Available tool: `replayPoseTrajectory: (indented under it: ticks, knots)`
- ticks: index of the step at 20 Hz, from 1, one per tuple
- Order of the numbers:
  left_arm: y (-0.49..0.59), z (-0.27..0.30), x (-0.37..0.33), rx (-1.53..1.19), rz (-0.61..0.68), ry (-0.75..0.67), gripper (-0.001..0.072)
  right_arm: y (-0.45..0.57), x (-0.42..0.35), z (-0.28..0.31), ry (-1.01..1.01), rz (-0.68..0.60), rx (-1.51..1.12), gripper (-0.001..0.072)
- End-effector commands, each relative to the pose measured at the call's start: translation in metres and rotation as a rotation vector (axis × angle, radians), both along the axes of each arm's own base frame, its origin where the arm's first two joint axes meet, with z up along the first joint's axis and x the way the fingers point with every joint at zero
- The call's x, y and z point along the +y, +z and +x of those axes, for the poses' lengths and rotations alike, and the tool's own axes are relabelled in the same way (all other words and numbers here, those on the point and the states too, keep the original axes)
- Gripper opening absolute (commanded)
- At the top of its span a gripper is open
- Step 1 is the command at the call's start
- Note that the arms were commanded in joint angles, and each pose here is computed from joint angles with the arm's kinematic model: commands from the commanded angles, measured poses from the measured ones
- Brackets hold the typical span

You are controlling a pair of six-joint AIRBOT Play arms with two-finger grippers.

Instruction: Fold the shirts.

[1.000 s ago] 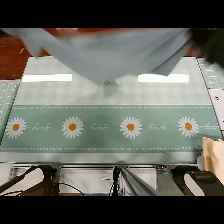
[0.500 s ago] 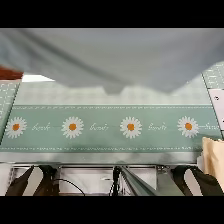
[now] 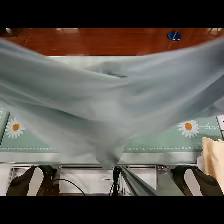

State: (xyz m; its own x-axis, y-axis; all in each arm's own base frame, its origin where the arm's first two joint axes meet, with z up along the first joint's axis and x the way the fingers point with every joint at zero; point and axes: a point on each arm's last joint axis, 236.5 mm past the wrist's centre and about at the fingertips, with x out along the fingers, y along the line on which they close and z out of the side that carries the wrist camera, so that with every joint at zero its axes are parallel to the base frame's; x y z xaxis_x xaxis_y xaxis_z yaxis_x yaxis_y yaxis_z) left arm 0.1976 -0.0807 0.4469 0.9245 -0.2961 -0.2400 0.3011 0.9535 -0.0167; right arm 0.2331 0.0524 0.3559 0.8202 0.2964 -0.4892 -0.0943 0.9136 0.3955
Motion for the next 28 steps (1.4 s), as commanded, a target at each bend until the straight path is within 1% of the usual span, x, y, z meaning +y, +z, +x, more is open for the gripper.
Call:
replayPoseTrajectory:
  ticks: [1, 3, 5, 7, 9, 11, 13, 16, 18, 20, 23, 26, 27, 28]
  knots:
    - [-0.108, 0.006, 0.02, 0.402, -0.011, 0.009, 0.0019, -0.078, -0.025, -0.031, -0.016, -0.095, 0.334, 0.0026]
    - [-0.163, 0.024, 0.019, 0.544, -0.057, -0.043, 0.0019, -0.107, -0.006, -0.024, 0.068, 0.013, 0.4, 0.0026]
    - [-0.211, 0.055, 0.018, 0.585, -0.113, -0.054, 0.0019, -0.141, 0.0, -0.003, 0.085, 0.071, 0.433, 0.0026]
    - [-0.249, 0.096, 0.019, 0.564, -0.186, -0.018, 0.0018, -0.183, 0.01, 0.026, 0.095, 0.097, 0.448, 0.0026]
    - [-0.28, 0.135, 0.014, 0.545, -0.228, 0.006, 0.0019, -0.224, 0.02, 0.07, 0.102, 0.082, 0.418, 0.0026]
    - [-0.299, 0.174, 0.006, 0.505, -0.209, 0.001, 0.0019, -0.25, 0.015, 0.127, 0.059, 0.045, 0.343, 0.0026]
    - [-0.311, 0.216, 0.006, 0.426, -0.18, 0.028, 0.002, -0.265, -0.001, 0.184, -0.054, 0.092, 0.251, 0.0026]
    - [-0.343, 0.261, 0.019, 0.389, -0.19, 0.116, 0.002, -0.293, -0.016, 0.235, -0.192, 0.209, 0.201, 0.0026]
    - [-0.378, 0.272, 0.022, 0.451, -0.188, 0.137, 0.002, -0.321, -0.017, 0.249, -0.242, 0.28, 0.243, 0.0026]
    - [-0.419, 0.273, 0.019, 0.551, -0.193, 0.137, 0.0021, -0.355, -0.015, 0.252, -0.261, 0.309, 0.318, 0.0026]
    - [-0.459, 0.27, 0.013, 0.656, -0.216, 0.134, 0.0021, -0.393, -0.015, 0.25, -0.27, 0.305, 0.399, 0.0027]
    - [-0.474, 0.27, 0.012, 0.692, -0.23, 0.14, 0.0025, -0.406, -0.015, 0.249, -0.256, 0.279, 0.414, 0.0027]
    - [-0.475, 0.27, 0.012, 0.694, -0.23, 0.14, 0.0103, -0.404, -0.015, 0.249, -0.242, 0.266, 0.408, 0.0027]
    - [-0.474, 0.268, 0.011, 0.701, -0.231, 0.134, 0.0357, -0.4, -0.013, 0.248, -0.228, 0.257, 0.401, 0.0027]
